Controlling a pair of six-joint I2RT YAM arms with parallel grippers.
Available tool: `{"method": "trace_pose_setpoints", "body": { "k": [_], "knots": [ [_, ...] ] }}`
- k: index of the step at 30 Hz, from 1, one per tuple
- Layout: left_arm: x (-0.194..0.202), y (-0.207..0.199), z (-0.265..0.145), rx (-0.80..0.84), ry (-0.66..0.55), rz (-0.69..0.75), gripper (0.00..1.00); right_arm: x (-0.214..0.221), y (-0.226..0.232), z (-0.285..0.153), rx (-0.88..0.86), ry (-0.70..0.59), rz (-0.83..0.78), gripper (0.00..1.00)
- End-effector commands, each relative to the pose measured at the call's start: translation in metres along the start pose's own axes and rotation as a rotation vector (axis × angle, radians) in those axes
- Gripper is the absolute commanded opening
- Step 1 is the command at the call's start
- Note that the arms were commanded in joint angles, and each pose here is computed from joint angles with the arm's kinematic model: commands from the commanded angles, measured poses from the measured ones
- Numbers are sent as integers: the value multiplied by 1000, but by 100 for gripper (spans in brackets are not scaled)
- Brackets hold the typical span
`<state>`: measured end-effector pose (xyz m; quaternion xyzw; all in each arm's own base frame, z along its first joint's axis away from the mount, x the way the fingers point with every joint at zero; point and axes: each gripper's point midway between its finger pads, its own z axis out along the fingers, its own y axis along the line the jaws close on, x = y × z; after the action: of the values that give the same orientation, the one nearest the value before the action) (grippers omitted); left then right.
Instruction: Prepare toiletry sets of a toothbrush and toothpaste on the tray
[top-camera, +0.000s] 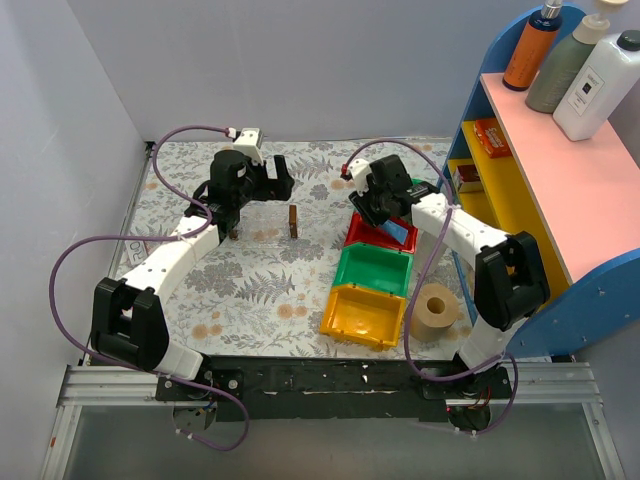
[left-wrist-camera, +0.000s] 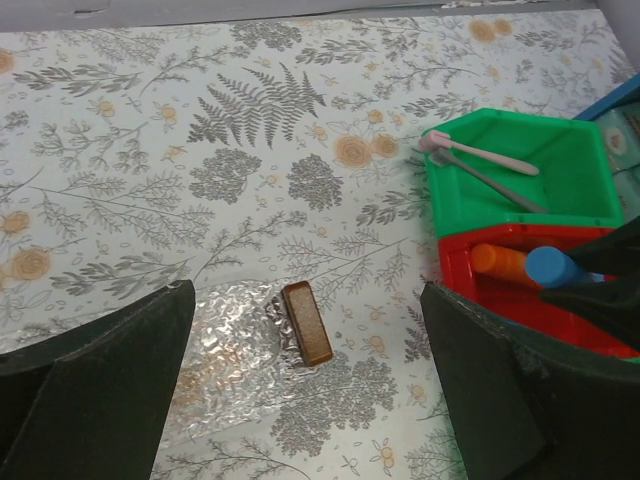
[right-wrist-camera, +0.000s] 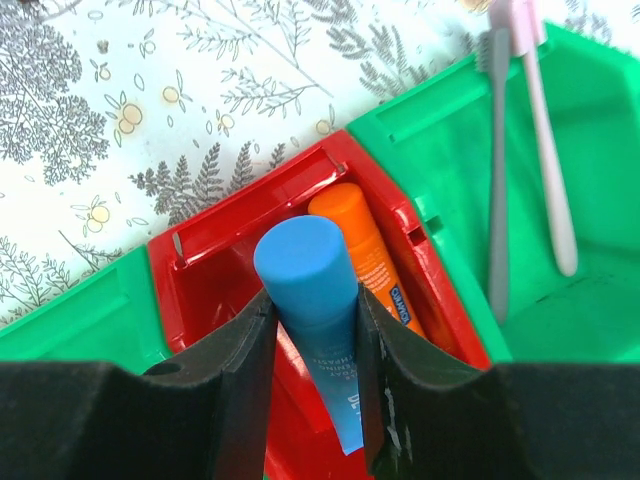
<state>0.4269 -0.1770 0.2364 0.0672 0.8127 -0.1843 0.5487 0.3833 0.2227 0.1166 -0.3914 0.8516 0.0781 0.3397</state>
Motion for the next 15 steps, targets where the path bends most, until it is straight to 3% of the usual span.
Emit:
{"method": "trace_pose_setpoints", "body": {
  "k": [1,8,15],
  "knots": [
    [-9,-32,-4,121,-13,-54,98,-62,-15,-38,107,-200,-69,2],
    [-6,-68,-9,205,15,-81,97,-124,1,-73,180,-353,-194,1],
    [-4,-92,-15,319,40,-159,97,-155,44,-83,96,-472,-252,1]
  ]
}}
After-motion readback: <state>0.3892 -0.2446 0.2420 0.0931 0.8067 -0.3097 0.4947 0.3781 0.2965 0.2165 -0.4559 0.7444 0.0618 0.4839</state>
